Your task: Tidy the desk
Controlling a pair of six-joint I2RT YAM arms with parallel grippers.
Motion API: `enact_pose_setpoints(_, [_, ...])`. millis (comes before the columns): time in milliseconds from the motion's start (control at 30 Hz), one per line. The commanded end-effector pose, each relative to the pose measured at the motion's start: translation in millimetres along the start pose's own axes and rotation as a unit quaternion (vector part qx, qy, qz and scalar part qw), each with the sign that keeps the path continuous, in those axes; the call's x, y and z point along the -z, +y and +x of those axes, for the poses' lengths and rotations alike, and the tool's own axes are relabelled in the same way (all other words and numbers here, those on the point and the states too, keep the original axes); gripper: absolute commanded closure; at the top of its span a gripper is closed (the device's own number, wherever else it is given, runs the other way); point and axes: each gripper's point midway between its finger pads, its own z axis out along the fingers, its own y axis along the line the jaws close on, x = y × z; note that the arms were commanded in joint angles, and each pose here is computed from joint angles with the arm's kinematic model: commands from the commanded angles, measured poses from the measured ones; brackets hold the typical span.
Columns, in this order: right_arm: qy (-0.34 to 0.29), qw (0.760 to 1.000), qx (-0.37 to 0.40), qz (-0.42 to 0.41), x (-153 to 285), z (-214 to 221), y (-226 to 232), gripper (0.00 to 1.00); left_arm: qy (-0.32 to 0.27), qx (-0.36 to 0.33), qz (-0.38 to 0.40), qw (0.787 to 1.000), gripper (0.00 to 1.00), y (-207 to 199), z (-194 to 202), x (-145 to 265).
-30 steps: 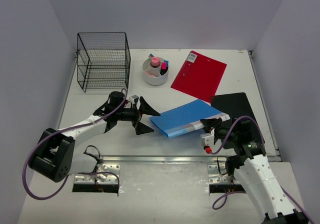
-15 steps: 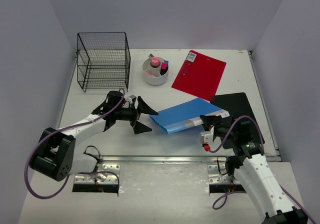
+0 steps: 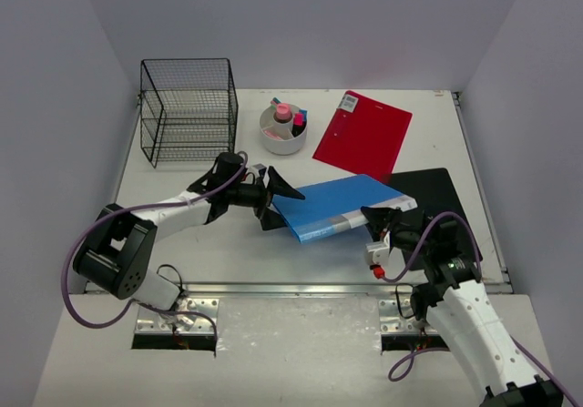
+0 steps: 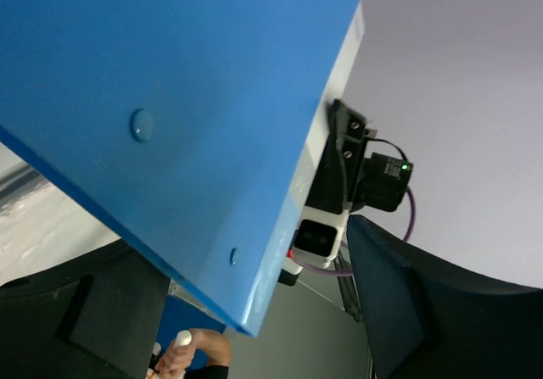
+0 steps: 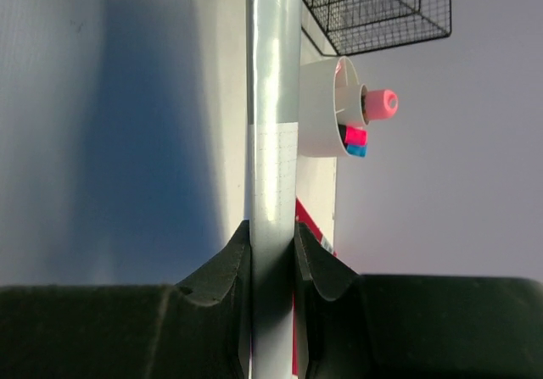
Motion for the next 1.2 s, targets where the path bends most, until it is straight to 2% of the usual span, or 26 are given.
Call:
enact_pose_setpoints(0, [-0.09, 0.994, 0.062, 0.012, 1.7, -40.8, -11.1, 1.0, -0.007, -0.03, 0.062, 0.998, 0.33, -55.7, -2.1, -3.8])
enact_pose_setpoints(200, [-0.134, 0.988, 0.069, -0.014, 5.1, -59.4, 8.2, 1.0, -0.017, -0.065, 0.074, 0.995, 0.72, -68.0, -1.9, -2.9])
enact_pose_setpoints(400, [-0.172, 0.982, 0.073, -0.03, 6.5, -72.6, 19.3, 1.0, -0.031, -0.104, 0.069, 0.992, 0.77, -67.9, 3.4, -0.8])
enact_pose_setpoints(433, [-0.176, 0.981, 0.076, -0.031, 6.4, -73.9, 19.5, 1.0, -0.032, -0.115, 0.069, 0.99, 0.8, -67.9, 4.7, -1.4])
enact_pose_setpoints(500, [-0.188, 0.978, 0.079, -0.034, 5.9, -76.7, 22.0, 1.0, -0.035, -0.155, 0.068, 0.985, 0.93, -70.2, 10.1, -1.2])
enact_pose_setpoints(567, [-0.19, 0.977, 0.085, -0.035, 5.5, -77.1, 22.7, 0.97, -0.035, -0.209, 0.065, 0.975, 1.0, -72.3, 13.0, 0.5])
enact_pose_setpoints(600, [-0.188, 0.978, 0.085, -0.036, 5.4, -76.2, 22.2, 0.87, -0.035, -0.242, 0.065, 0.967, 1.0, -75.2, 14.4, 2.9])
enact_pose_setpoints(700, [-0.172, 0.981, 0.085, -0.04, 6.0, -71.8, 19.0, 0.41, -0.044, -0.339, 0.062, 0.938, 1.0, -84.6, 17.9, 14.3])
enact_pose_setpoints(833, [-0.135, 0.987, 0.072, -0.054, 7.9, -60.7, 21.2, 0.12, -0.066, -0.412, 0.034, 0.908, 1.0, -82.2, 14.8, 26.6])
enact_pose_setpoints(933, [-0.108, 0.99, 0.057, -0.073, 11.5, -53.6, 28.7, 0.01, -0.085, -0.431, 0.011, 0.898, 1.0, -74.6, 3.8, 39.0])
enact_pose_setpoints(1100, [-0.071, 0.994, 0.003, -0.088, 17.6, -45.8, 33.2, 0.01, -0.091, -0.464, 0.003, 0.881, 1.0, -71.4, -5.4, 57.0])
enact_pose_setpoints(1167, [-0.057, 0.995, -0.016, -0.084, 17.7, -41.2, 29.2, 0.01, -0.089, -0.5, 0.004, 0.862, 1.0, -81.5, -1.9, 62.5])
